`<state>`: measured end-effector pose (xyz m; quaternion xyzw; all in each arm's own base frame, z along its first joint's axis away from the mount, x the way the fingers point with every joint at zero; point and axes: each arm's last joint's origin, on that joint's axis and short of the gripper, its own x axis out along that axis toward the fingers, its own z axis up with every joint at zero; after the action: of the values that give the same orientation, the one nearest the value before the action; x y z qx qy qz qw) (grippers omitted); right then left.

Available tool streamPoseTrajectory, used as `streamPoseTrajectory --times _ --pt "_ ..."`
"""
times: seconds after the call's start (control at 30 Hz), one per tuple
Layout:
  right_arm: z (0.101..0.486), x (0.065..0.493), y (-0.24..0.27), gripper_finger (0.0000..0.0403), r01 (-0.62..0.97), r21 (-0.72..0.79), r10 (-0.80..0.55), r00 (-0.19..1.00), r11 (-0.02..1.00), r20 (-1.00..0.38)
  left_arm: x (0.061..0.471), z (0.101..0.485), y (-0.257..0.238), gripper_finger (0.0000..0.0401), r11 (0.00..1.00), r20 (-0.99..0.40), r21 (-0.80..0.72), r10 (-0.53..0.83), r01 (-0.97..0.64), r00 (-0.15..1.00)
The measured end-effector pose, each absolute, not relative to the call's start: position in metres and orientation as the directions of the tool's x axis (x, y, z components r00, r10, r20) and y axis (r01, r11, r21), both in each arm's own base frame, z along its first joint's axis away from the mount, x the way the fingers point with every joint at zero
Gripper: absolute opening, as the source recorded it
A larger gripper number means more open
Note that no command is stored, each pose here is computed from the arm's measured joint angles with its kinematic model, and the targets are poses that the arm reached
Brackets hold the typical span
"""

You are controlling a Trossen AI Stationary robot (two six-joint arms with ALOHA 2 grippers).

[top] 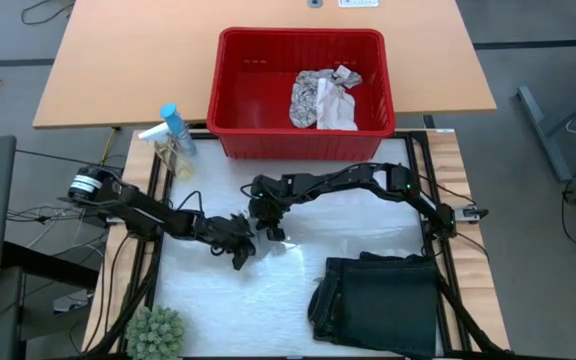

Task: Fold Laundry from Bin
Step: Fold the gray boxer from the red laundry bin

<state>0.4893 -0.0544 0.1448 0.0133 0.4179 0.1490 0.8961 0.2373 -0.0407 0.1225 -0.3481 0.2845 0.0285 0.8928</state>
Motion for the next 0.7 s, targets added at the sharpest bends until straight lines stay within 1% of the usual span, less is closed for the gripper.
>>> streamPoseTrajectory --times 0.23,0.43,0.57,0.7 --pt "0.145 0.489 -0.055 0.0014 -0.257 0.147 0.277 0.607 0.955 -0.745 0.216 0.144 -0.037 0.0094 0.801 -0.583 -0.546 -0.152 -0.247 0.798" --pt "0.145 0.489 -0.055 0.0015 -0.252 0.142 0.27 0.606 0.957 -0.748 0.196 0.164 -0.034 0.0105 0.812 -0.597 -0.527 -0.142 -0.252 0.79" --pt "0.145 0.489 -0.055 0.0015 -0.252 0.142 0.271 0.606 0.957 -0.748 0.187 0.177 -0.031 0.0104 0.818 -0.553 -0.518 -0.1 -0.248 0.827" --pt "0.145 0.489 -0.055 0.0015 -0.253 0.142 0.271 0.606 0.957 -0.748 0.185 0.195 -0.03 0.0103 0.835 -0.423 -0.506 -0.022 -0.216 0.906"
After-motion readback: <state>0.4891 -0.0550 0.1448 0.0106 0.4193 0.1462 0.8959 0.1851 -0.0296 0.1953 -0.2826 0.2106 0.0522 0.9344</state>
